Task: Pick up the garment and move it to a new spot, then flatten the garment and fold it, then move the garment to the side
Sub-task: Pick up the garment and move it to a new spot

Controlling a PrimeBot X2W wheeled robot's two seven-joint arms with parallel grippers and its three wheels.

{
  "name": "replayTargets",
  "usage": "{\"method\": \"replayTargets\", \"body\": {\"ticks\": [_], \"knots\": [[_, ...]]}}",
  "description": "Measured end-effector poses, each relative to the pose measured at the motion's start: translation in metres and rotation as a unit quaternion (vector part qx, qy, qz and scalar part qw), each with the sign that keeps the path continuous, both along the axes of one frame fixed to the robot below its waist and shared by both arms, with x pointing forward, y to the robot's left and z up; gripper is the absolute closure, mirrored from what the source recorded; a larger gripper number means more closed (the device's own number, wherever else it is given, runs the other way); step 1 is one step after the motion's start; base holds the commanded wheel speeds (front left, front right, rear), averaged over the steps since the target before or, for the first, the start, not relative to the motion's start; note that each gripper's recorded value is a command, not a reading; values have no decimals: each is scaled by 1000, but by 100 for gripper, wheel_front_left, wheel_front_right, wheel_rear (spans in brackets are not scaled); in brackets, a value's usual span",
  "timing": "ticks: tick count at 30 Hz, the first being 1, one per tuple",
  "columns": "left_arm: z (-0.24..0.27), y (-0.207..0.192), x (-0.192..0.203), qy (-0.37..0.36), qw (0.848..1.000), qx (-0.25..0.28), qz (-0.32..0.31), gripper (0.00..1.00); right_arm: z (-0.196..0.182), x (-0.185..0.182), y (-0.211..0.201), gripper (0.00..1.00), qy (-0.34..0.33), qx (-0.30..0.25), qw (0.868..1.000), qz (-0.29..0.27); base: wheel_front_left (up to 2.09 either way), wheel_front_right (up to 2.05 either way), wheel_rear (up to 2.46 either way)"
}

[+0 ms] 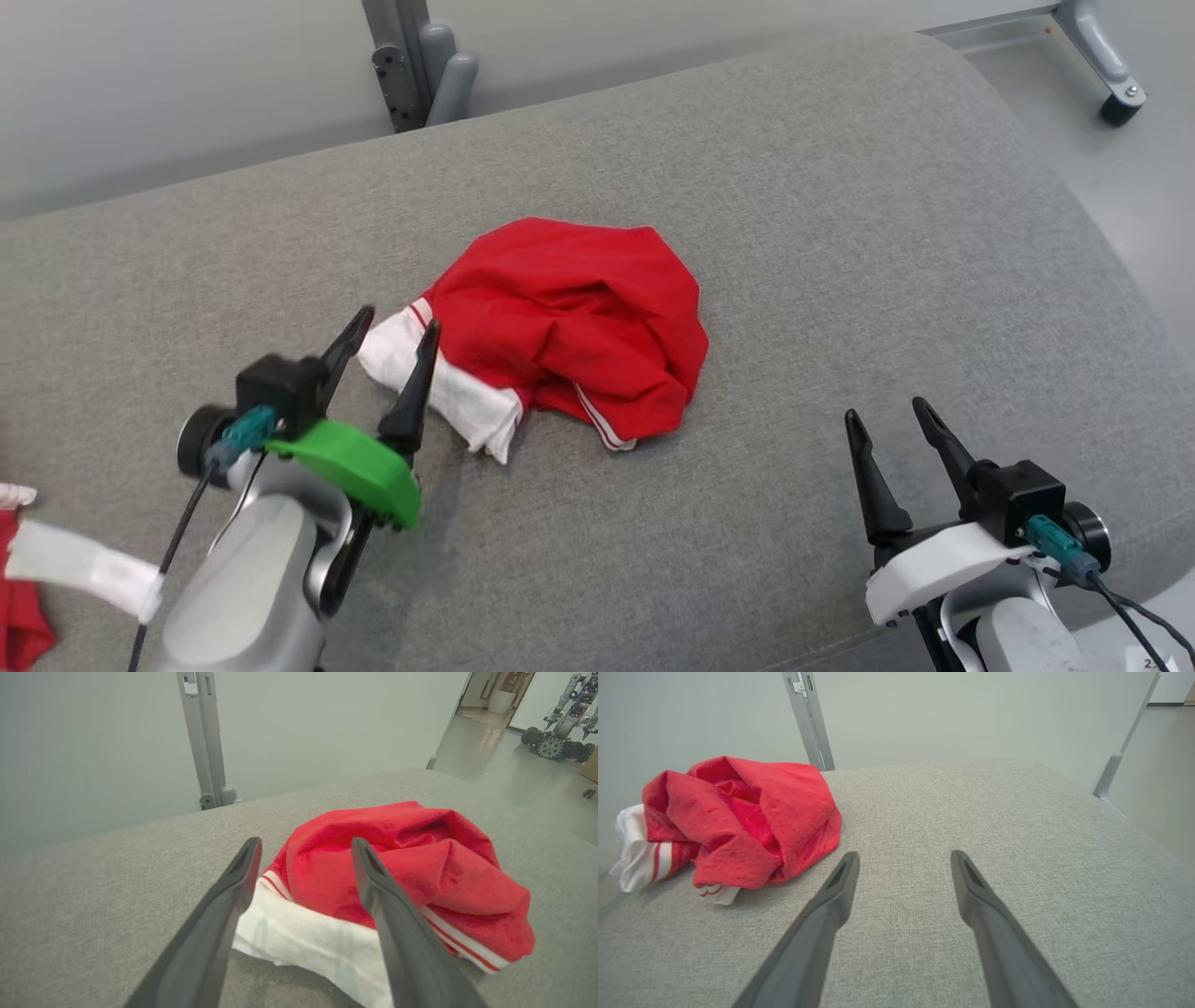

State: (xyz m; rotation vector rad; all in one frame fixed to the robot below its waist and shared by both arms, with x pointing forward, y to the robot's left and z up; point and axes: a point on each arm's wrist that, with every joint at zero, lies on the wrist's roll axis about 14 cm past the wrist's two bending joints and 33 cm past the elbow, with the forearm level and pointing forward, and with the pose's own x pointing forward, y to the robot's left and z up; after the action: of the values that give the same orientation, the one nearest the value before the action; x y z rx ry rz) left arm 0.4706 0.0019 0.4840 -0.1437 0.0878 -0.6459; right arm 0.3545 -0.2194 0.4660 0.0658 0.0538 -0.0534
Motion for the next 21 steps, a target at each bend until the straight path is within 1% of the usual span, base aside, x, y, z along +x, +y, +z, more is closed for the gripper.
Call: {"method": "replayTargets", "body": {"ticks": [2,5,10,17,21], "knots": [[-14,25,-7,17,999,2,41,0,0,1,6,0,-1,2,1000,9,0,0,0],[-23,65,-16,30,993,-9,110,0,2,5,17,0,-5,4,1000,26,0,0,0],[-32,116,-46,34,981,-4,189,0,5,6,38,0,-11,8,998,59,0,0,0],[-29,161,-93,23,964,-5,266,0,13,5,55,0,-25,10,996,85,0,0,0],[-26,172,-112,16,957,-5,288,0,20,6,64,0,-35,9,994,98,0,0,0]]}}
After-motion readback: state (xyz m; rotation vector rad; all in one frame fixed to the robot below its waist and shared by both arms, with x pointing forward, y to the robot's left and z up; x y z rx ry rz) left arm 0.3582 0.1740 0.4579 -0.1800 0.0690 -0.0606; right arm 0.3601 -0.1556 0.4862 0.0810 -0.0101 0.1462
